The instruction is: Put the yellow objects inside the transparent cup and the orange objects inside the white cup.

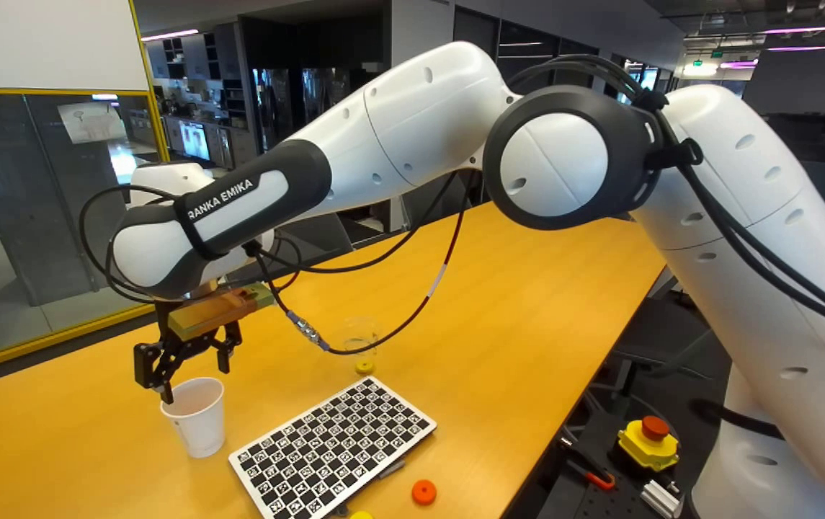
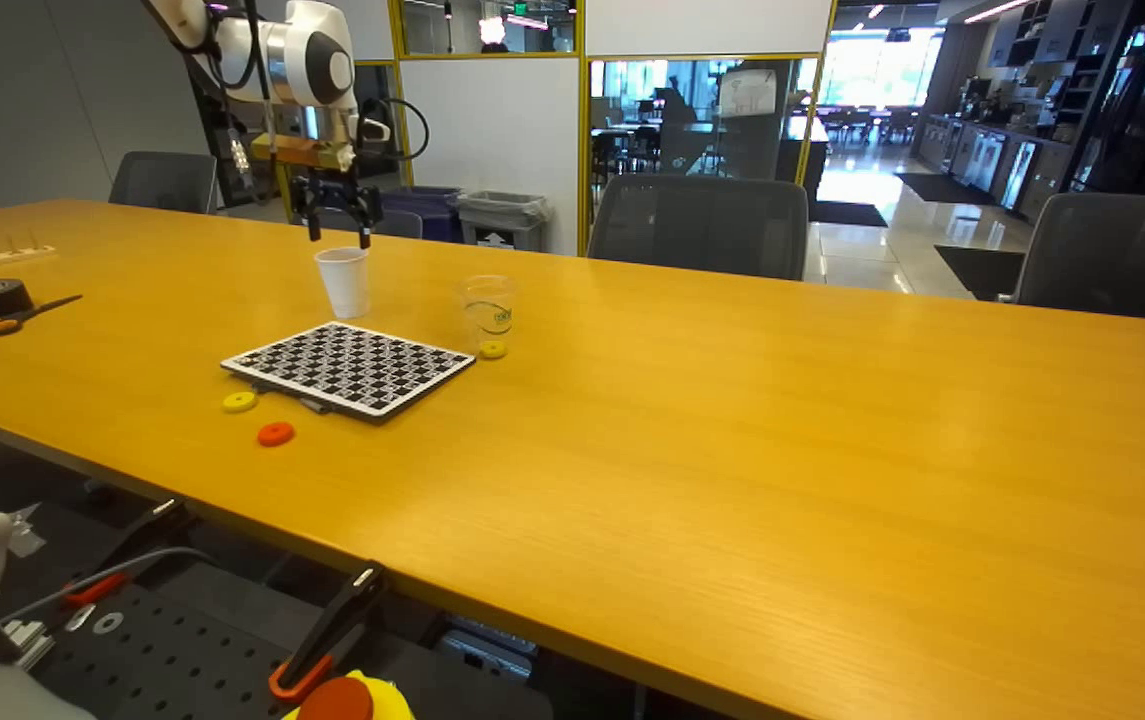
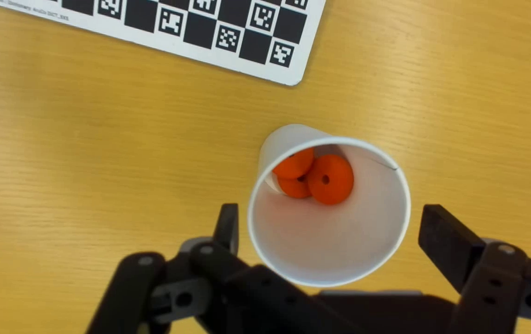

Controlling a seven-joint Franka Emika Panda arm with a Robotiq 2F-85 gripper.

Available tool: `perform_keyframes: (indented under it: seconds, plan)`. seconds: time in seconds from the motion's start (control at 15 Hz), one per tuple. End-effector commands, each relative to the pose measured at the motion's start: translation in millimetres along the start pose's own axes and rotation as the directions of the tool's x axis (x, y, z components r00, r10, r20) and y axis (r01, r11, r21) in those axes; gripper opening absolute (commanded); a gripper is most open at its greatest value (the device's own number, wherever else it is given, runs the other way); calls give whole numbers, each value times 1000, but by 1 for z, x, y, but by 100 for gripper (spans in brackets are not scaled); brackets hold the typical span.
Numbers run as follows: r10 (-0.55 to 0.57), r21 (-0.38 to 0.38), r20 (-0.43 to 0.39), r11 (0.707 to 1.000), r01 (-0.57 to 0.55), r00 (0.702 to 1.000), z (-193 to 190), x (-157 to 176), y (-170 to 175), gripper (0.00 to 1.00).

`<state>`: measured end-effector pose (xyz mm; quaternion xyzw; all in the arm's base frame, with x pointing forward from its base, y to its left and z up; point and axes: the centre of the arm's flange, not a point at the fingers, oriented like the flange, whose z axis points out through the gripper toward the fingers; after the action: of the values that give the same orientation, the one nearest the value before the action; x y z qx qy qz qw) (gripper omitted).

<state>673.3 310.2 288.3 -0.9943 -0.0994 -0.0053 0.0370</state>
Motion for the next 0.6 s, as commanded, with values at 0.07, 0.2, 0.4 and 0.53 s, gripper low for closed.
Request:
perform_keyframes:
  seconds: [0.07, 0.2, 0.4, 0.53]
  plan:
    - [31, -32, 16, 999, -31, 999, -18, -58, 10, 100]
    - [58, -44, 30, 997, -56, 998, -13, -84, 14, 100]
    - [116, -57, 38, 992, -114, 993, -6, -122, 23, 100]
    - [158, -60, 38, 986, -156, 987, 3, -145, 27, 100]
